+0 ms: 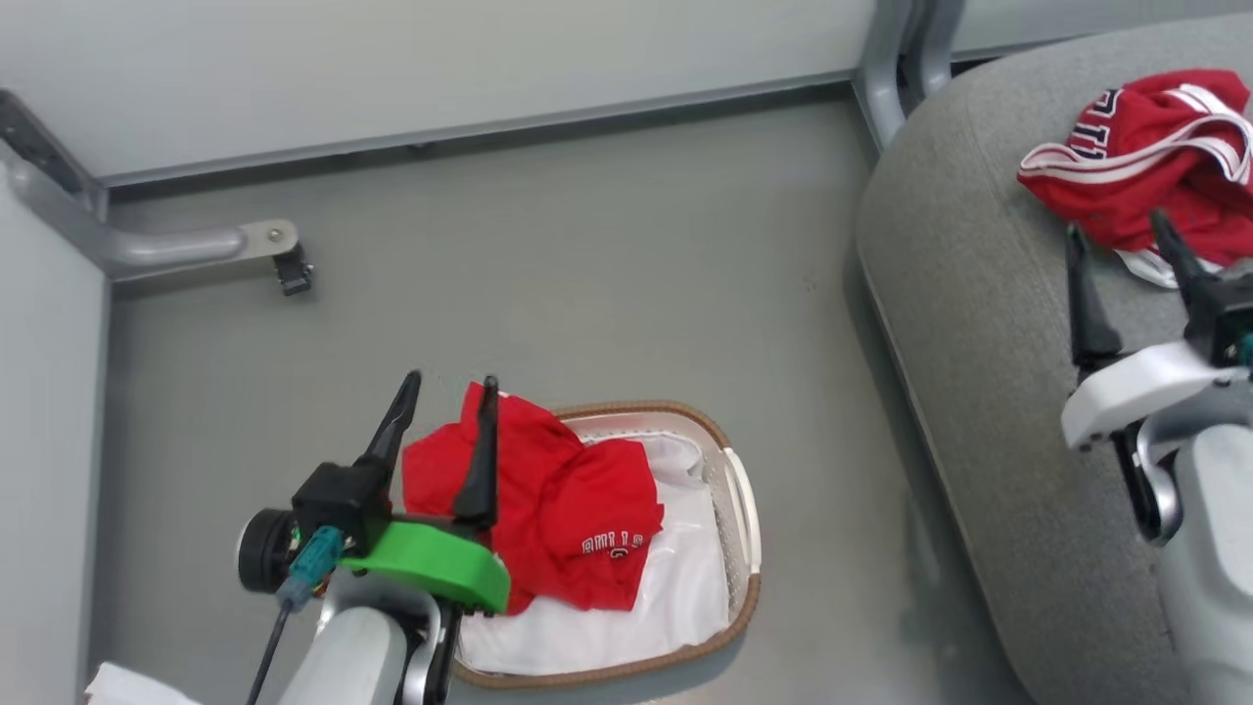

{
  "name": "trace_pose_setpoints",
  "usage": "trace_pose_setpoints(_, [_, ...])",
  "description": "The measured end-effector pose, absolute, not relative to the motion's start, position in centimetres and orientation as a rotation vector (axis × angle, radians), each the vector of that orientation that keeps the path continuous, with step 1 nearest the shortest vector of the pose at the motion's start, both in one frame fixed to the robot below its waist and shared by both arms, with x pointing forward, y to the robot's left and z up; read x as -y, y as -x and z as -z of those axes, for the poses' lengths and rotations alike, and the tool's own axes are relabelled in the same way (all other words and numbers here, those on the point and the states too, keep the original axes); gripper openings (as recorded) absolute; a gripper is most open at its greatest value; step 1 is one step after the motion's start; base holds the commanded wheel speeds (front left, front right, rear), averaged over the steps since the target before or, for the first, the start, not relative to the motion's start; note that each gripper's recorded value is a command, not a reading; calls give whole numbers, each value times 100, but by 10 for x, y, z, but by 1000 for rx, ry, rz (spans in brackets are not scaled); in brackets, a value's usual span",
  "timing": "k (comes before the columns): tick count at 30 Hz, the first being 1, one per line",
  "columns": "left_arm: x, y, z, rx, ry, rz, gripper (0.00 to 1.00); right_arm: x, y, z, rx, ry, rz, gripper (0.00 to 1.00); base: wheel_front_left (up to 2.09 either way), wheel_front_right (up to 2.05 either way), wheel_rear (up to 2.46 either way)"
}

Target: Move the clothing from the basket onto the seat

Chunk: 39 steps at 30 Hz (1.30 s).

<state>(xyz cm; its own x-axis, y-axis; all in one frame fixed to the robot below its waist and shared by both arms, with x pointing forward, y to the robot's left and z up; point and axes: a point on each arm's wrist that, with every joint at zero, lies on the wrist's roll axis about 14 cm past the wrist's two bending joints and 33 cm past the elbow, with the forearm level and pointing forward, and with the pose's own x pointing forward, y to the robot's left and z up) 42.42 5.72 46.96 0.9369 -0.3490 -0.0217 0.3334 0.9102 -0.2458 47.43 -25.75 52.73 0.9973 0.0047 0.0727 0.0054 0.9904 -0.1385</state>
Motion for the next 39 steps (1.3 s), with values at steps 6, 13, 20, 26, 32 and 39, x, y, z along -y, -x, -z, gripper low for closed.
trace_pose_setpoints(6, [-112,-396,-469,-61,248,173,100,200,-453,-519,87,9,-82,100,0,0,0])
trace_pose_setpoints(13, [-144,-363,-467,-56,246,69,100,160,-424,-513,88,-79,-136,100,0,0,0])
trace_pose_setpoints(20, [-157,-346,-469,-41,255,26,100,142,-395,-499,52,-110,-169,100,0,0,0])
trace_pose_setpoints(26, [-156,-341,-466,-50,260,27,100,138,-385,-497,45,-112,-181,100,0,0,0])
trace_pose_setpoints(32, [-154,-340,-466,-51,271,30,100,135,-382,-494,37,-107,-190,100,0,0,0])
trace_pose_setpoints(39, [-153,-340,-466,-53,273,31,100,133,-382,-495,38,-108,-195,100,0,0,0])
